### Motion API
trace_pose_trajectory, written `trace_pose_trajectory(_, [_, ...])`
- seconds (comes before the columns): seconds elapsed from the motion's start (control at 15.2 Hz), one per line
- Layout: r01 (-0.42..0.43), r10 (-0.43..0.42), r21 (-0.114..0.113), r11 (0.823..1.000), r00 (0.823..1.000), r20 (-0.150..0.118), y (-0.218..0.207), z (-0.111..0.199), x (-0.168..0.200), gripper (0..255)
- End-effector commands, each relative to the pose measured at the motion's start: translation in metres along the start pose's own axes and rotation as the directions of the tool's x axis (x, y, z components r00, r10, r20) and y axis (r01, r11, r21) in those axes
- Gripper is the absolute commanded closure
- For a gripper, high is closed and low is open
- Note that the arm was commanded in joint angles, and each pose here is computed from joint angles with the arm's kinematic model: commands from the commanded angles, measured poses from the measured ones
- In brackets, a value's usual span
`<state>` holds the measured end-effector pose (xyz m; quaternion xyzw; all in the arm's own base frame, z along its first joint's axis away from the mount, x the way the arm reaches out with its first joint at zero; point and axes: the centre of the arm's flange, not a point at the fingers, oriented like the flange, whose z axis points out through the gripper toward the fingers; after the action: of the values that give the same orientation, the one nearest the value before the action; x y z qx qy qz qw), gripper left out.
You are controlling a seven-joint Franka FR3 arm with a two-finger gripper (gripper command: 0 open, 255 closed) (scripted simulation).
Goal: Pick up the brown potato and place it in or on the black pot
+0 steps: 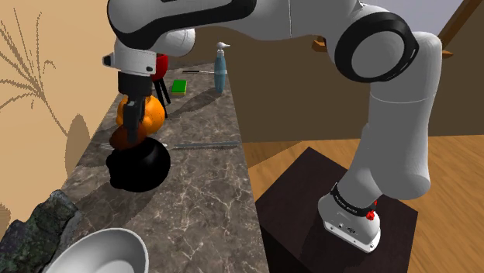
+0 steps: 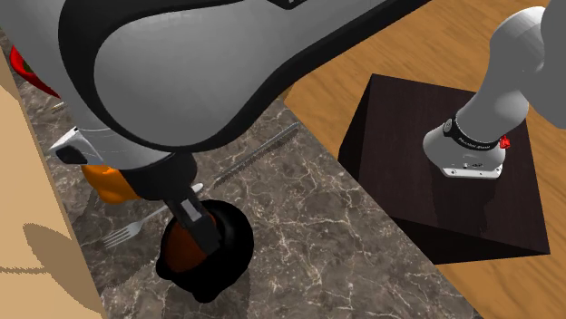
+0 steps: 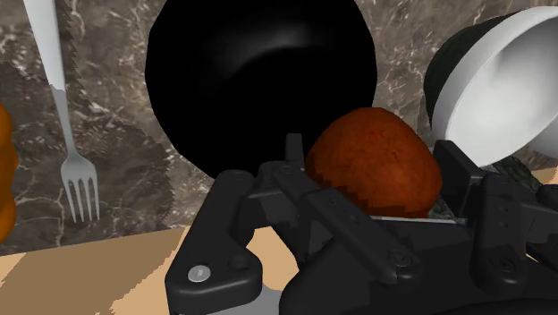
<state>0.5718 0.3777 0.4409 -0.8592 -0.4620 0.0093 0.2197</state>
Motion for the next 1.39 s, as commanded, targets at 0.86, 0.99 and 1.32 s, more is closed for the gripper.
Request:
trace_pose_trajectory(0.86, [0.000, 0.000, 0.000, 1.000, 1.000, 0.000, 0.010, 0.028, -0.007, 0])
trace_pose_trajectory(0.99, [0.000, 0.000, 0.000, 1.000, 1.000, 0.000, 0.010, 0.028, -0.007, 0])
trace_pose_trajectory(1.32, [0.000, 0.000, 0.000, 1.000, 1.000, 0.000, 0.010, -0.012, -0.007, 0])
